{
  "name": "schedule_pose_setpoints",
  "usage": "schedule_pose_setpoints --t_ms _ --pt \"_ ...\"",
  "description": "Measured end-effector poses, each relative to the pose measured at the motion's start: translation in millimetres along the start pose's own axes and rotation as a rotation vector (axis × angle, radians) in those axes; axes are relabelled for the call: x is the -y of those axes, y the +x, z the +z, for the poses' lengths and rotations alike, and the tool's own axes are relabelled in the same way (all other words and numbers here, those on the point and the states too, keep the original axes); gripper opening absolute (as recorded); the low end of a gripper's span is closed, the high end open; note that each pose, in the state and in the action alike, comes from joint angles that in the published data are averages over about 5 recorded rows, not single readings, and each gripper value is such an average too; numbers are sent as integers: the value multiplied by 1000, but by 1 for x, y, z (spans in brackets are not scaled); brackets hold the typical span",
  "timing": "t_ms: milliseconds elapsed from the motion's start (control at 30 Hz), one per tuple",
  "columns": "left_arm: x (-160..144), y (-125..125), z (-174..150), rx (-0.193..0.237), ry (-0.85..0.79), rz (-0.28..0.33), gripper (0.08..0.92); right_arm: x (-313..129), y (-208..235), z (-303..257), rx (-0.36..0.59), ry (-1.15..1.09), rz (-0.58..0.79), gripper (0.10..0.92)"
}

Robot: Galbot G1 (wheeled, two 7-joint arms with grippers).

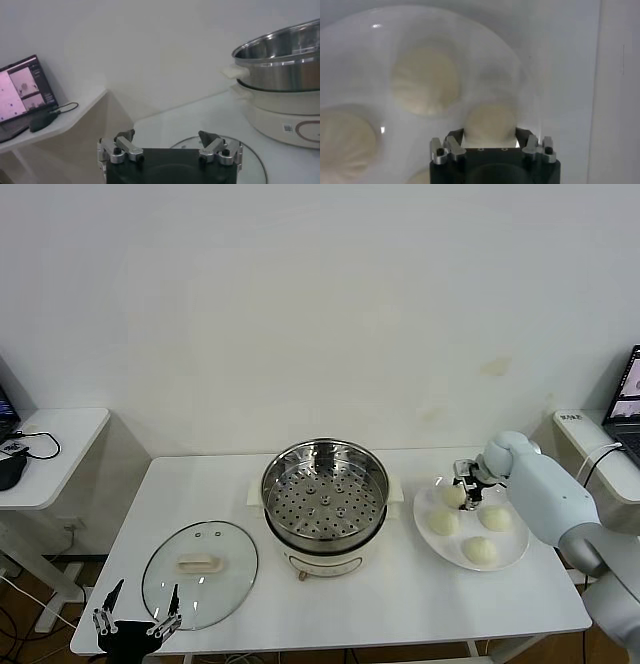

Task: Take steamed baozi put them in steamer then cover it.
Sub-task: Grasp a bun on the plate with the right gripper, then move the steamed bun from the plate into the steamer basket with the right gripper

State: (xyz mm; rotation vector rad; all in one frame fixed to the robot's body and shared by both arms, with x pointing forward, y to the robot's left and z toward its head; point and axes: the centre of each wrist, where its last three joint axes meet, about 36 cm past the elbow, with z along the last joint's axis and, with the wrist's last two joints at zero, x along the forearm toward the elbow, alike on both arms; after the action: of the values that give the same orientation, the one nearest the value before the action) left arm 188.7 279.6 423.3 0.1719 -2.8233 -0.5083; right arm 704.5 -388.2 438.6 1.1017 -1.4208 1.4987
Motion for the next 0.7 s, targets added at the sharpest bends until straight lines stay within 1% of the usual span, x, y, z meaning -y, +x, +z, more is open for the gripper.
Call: schedule_pose_setpoints --t_ms 133,400,700 --pt "0 0 0 1 1 -1 823 2 3 1 -1 -2 -2 611" --pt "2 0 1 2 2 4 823 10 18 7 2 -11 11 588" --pt "3 -2 1 6 2 14 823 22 58 18 28 -29 49 585"
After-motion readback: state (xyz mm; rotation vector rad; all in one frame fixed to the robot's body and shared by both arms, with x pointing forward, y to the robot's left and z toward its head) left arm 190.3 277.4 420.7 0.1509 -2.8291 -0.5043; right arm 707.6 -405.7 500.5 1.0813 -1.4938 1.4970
